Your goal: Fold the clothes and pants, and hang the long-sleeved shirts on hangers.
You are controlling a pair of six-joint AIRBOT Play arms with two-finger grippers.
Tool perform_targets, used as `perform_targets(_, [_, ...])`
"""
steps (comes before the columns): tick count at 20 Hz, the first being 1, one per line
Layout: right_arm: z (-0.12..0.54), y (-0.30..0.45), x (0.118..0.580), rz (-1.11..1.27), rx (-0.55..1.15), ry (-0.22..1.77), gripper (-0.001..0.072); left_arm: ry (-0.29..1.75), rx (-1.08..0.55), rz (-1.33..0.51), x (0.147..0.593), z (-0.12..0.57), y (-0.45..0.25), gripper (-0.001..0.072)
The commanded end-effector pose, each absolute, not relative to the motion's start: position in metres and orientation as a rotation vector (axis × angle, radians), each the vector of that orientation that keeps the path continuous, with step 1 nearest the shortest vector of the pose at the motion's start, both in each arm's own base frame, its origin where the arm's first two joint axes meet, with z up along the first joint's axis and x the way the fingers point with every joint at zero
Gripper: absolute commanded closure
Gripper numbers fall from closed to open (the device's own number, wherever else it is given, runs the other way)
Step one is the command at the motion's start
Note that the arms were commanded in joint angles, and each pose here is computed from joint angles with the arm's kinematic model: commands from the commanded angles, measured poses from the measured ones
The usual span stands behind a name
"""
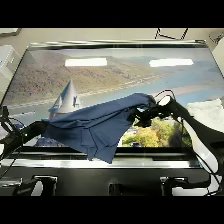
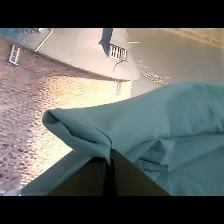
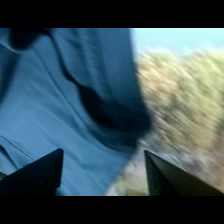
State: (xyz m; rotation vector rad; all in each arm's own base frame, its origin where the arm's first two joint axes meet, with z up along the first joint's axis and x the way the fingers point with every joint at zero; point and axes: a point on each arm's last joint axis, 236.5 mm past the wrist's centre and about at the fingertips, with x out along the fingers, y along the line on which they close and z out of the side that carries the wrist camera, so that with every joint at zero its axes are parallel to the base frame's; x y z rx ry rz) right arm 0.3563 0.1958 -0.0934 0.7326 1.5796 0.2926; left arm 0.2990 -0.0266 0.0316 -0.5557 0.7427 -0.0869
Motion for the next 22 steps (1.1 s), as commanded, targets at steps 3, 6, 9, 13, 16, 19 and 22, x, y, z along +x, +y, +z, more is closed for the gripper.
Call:
perform_targets(3, [-0.099,0.212,0.378,0.255,0.820,1.481,0.0460,0.716,-0.545,-0.093,0.304,0.045,-0.026,0.0688])
perform_targets(6, [-0.080,0.218,0.377,0.363,0.751,1.472,0.0669,0.675,-0.531,-0.096,0.311,0.063,-0.023,0.0688])
perform_targets(9, [0.007,0.202,0.419,0.476,0.571,1.248,0.0669,0.546,-0.485,-0.108,0.328,0.122,-0.016,0.0689])
perform_targets(13, [0.262,0.130,0.468,0.436,0.363,0.596,0.0667,0.102,-0.361,-0.107,0.337,0.318,0.001,0.0689])
perform_targets(16, [0.417,0.086,0.407,0.355,0.232,0.220,0.0667,-0.187,-0.267,-0.139,0.292,0.454,-0.008,0.0689])
perform_targets(19, [0.467,0.076,0.331,0.323,0.145,0.101,0.0666,-0.346,-0.209,-0.166,0.246,0.523,-0.022,0.0689])
perform_targets(22, [0.494,0.072,0.280,0.311,0.132,0.019,0.0666,-0.430,-0.219,-0.190,0.215,0.557,-0.031,0.0688])
